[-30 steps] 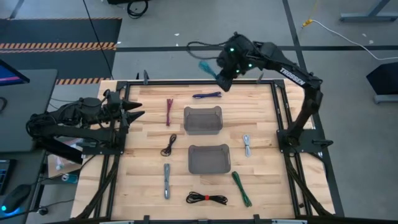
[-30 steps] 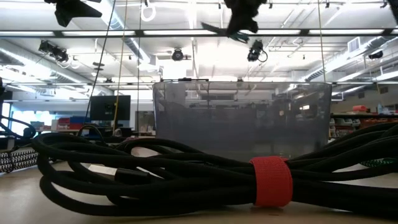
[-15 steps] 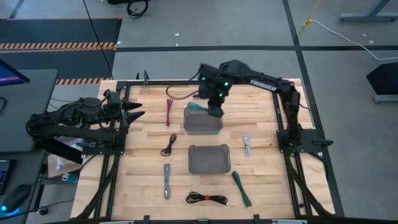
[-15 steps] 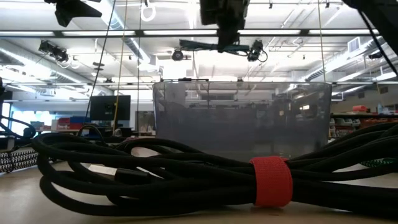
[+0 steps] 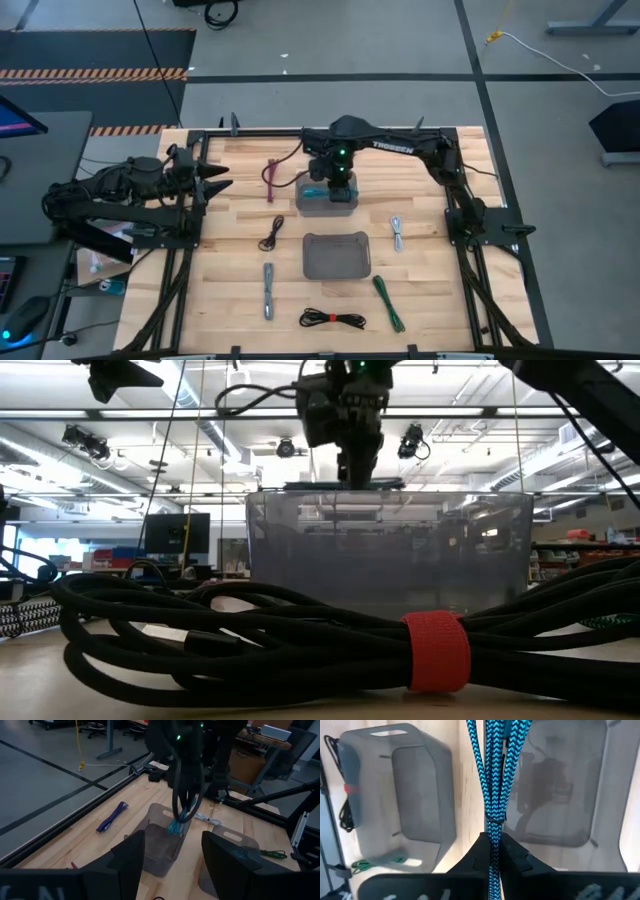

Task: Pick and place USB-C Cables
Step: Put the blue charger cable into the top black transparent bin

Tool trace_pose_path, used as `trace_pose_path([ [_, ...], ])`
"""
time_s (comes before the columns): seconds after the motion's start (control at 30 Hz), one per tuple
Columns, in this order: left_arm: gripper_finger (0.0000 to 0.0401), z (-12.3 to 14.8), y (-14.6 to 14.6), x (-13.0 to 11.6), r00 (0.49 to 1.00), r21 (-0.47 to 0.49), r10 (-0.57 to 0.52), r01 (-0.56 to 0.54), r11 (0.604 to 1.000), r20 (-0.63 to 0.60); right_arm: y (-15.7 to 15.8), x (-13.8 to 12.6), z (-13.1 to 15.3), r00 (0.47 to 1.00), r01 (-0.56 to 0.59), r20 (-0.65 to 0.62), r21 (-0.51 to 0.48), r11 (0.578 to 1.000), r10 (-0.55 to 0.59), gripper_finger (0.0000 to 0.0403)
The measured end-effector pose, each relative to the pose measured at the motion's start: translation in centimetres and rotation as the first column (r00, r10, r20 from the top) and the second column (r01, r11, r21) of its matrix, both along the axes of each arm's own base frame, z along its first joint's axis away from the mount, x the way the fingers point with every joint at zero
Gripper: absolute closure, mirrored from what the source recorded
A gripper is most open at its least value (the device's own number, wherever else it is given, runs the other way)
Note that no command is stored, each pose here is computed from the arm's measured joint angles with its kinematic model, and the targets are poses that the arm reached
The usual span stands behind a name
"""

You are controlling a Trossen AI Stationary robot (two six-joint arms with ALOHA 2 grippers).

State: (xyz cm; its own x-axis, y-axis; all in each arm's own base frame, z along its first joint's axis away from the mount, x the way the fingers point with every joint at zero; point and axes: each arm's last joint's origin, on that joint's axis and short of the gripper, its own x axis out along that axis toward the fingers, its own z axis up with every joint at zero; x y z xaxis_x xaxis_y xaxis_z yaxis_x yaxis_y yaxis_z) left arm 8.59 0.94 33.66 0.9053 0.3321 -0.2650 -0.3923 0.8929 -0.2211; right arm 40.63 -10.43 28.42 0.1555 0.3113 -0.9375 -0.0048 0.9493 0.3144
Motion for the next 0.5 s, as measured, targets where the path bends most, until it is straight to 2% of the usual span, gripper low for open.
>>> trace_pose_path([
  [0.3,0.0197,0.0,0.0,0.0,1.000,0.000,0.000,0.000,1.000,0.000,-0.8,1.4,-1.8,0.999,-0.019,0.042,-0.030,0.999,0.020,0.0384],
  [0.5,0.0197,-0.1,0.0,0.0,1.000,0.000,0.000,0.000,1.000,-0.007,-1.3,1.7,-2.9,1.000,-0.027,0.012,-0.033,0.999,0.027,0.0384],
])
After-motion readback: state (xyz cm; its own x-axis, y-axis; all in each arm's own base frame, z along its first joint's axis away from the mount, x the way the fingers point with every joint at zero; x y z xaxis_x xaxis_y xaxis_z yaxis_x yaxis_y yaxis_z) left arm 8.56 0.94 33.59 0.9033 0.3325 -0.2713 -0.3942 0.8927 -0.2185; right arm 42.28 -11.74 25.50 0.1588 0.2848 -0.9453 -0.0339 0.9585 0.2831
